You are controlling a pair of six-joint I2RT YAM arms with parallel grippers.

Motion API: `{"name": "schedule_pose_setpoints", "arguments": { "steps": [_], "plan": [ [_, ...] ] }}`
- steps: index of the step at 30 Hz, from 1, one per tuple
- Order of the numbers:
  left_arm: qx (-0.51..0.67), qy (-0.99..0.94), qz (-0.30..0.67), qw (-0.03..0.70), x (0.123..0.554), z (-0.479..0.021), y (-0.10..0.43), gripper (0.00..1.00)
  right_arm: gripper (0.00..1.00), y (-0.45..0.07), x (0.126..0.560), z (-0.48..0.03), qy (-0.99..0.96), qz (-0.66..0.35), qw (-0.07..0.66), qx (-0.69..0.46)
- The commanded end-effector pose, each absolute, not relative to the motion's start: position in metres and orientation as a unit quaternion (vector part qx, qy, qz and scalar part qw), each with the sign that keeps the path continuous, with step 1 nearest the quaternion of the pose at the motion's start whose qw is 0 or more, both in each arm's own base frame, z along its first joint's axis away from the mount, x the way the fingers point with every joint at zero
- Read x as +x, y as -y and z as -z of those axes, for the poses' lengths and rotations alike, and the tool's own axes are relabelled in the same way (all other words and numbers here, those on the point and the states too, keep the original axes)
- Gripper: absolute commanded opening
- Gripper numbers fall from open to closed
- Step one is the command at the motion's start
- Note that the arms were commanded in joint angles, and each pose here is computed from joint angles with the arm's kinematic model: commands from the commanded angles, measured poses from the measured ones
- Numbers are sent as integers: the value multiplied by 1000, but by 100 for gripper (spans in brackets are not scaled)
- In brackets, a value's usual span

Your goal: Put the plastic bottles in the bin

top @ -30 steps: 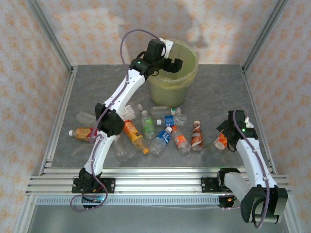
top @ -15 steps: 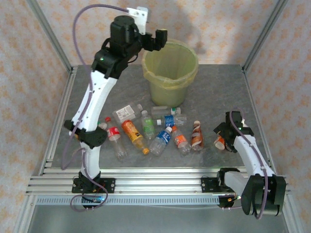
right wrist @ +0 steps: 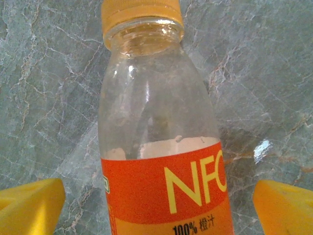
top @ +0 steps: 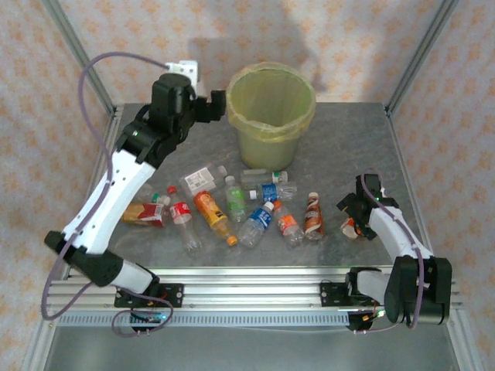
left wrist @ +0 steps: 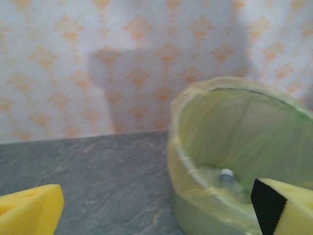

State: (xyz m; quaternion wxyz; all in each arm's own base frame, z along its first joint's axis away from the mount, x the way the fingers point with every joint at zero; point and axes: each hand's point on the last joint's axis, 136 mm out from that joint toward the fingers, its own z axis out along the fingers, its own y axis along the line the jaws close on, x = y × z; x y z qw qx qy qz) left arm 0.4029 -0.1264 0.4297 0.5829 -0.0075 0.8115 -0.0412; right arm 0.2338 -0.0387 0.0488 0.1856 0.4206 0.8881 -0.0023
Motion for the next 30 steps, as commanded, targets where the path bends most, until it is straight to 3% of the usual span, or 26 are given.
{"name": "schedule_pose_setpoints", "arguments": {
  "steps": [1, 8, 19, 24, 30],
  "plan": [
    [-111, -768, 21, 631, 380, -453, 75, 100, 99, 39, 234, -41, -884, -1, 181, 431],
    [-195, -765, -9, 614, 347, -404, 25, 100, 99, 33, 237, -29, -890, -8, 152, 430],
    [-225, -765, -58, 601, 305, -358, -6, 100, 98, 35, 238, -15, -893, 2, 142, 428],
    [-262, -761, -59, 591, 289, -333, -18, 100, 85, 35, 239, -13, -896, 3, 139, 423],
    [-282, -760, -44, 584, 281, -316, -20, 100, 60, 31, 243, -20, -901, -10, 143, 410]
  ]
}}
